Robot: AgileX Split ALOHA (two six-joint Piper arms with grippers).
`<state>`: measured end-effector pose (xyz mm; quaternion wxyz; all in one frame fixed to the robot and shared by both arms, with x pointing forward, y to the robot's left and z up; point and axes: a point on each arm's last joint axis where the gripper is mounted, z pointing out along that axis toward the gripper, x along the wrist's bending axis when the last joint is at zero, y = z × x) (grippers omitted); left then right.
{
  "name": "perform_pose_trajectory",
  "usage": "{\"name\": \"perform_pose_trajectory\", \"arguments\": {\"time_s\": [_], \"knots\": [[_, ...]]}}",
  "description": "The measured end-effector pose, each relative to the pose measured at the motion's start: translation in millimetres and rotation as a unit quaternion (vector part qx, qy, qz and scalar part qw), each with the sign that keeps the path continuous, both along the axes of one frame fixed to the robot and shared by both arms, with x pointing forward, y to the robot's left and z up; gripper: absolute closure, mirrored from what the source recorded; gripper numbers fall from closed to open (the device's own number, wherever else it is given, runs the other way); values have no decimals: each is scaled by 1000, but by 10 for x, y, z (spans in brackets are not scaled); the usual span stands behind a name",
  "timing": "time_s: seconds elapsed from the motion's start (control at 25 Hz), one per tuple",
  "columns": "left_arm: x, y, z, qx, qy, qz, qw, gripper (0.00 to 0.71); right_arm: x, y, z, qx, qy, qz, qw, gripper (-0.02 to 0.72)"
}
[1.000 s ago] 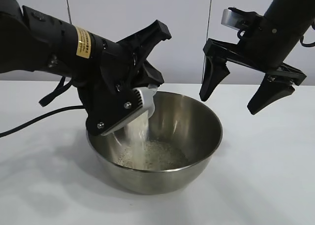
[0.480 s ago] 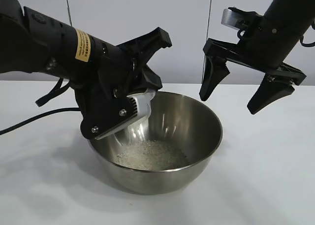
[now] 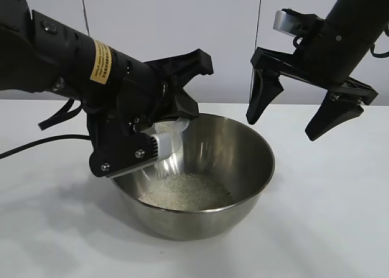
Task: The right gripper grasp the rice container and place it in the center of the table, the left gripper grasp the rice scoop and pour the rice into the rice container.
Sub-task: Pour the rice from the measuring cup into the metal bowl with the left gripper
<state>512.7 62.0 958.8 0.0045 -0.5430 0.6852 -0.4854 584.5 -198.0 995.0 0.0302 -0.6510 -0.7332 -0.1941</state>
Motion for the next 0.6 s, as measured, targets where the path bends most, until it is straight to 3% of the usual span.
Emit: {"name": "perform_pose_trajectory", "arguments": {"time_s": [0.6], "knots": [[-18,-7,-10,24,-19,-30,999,702,1,-17,-6,-11,-2,5,1000,51]]}}
